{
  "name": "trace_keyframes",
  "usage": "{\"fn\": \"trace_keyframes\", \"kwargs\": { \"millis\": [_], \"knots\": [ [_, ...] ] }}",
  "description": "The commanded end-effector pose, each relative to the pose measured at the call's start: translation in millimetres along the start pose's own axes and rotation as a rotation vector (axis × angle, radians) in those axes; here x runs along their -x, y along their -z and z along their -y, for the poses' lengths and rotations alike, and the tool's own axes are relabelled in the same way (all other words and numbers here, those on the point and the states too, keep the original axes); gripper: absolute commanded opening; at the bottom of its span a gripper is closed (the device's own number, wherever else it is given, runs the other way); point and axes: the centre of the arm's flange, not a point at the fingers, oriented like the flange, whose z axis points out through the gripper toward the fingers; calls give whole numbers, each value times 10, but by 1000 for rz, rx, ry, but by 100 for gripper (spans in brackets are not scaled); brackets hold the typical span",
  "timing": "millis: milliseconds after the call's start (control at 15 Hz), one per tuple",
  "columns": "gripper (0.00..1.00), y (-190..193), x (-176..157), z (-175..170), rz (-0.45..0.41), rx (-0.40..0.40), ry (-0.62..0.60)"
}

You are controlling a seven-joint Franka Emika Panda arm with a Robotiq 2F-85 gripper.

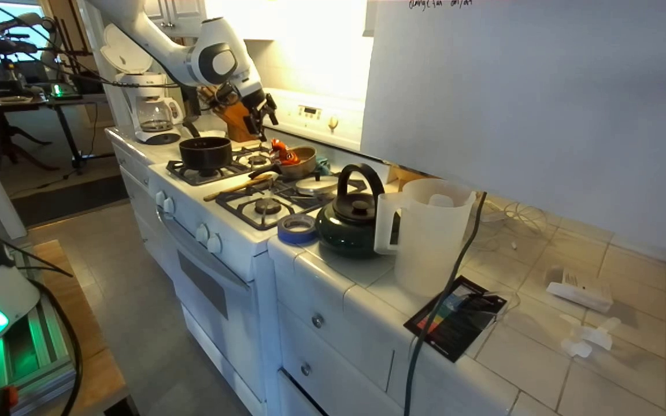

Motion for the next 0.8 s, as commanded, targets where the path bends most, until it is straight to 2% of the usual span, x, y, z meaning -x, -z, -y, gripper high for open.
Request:
{"fn": "trace_keyframes", "kwargs": {
  "millis": [0, 333, 733],
  "knots": [
    [100, -388, 185, 471, -19, 7, -23],
    [100, -741, 291, 738, -67, 5, -22],
    [100, -936, 472, 926, -79, 33, 11]
  ]
}}
